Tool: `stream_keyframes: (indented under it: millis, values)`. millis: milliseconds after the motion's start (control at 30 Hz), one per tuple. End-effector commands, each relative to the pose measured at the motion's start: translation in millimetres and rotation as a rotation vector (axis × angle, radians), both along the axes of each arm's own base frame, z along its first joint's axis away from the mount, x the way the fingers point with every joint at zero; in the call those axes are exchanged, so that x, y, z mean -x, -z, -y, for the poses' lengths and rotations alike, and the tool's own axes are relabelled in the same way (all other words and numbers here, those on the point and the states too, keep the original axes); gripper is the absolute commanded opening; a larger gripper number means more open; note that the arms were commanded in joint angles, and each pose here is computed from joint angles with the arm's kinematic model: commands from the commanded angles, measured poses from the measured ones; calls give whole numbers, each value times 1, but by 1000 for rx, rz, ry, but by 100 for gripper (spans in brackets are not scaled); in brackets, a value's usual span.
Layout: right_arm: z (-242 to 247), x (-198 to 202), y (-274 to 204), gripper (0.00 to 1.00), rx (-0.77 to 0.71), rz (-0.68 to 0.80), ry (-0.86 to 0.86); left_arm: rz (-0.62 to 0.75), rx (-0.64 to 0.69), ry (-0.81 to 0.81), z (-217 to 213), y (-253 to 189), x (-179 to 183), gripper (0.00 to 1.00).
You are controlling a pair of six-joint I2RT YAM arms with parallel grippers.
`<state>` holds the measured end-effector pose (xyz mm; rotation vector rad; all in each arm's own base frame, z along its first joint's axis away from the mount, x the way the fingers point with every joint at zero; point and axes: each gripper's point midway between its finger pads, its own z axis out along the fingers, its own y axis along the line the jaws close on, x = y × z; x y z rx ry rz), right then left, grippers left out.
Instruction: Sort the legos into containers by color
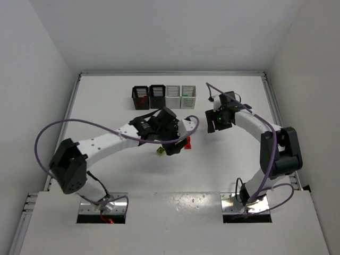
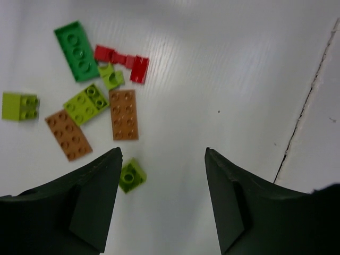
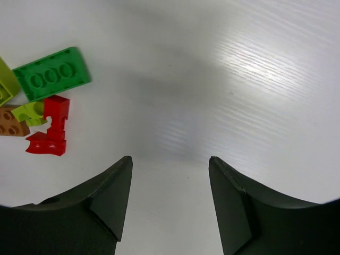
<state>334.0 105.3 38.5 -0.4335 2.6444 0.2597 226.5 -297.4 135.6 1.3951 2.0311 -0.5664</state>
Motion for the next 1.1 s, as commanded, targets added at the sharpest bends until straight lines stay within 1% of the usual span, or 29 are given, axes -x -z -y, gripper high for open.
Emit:
stream_keyframes:
  millis: [0,33,133,233,300,333,367,433,567,733,767,1000,1067]
  values:
    - [16,-11,-29,60,-47,83,85,44,11,87,35,-7,-8,69]
    - [20,-15,-32,60,-49,92,99,28,20,113,44,-6,-4,67]
    - [30,-21,-39,60,-84,95,128,4,31,178,63,-2,-8,63]
    - [37,-30,-42,60,-111,90,158,1,38,197,77,-2,-11,58]
    - [37,-35,-44,60,-135,82,157,13,-23,178,86,17,-14,56]
    - [39,-39,-49,60,-144,93,162,30,-27,165,87,14,-18,56]
    - [41,-39,-45,60,-155,80,166,22,-56,170,89,26,-15,54]
    - [38,-38,-46,60,-169,75,168,32,-77,153,93,31,-18,54]
    - [44,-39,-43,60,-176,66,184,50,-181,115,89,57,-26,54]
    - [48,-39,-44,60,-177,85,191,57,-238,89,89,72,-36,56]
    - [46,-38,-45,60,-185,84,187,62,-266,75,86,80,-40,56]
    - [48,-39,-45,60,-194,84,190,102,-302,37,89,83,-56,56]
    - [46,-38,-46,60,-202,82,186,90,-328,48,86,93,-54,56]
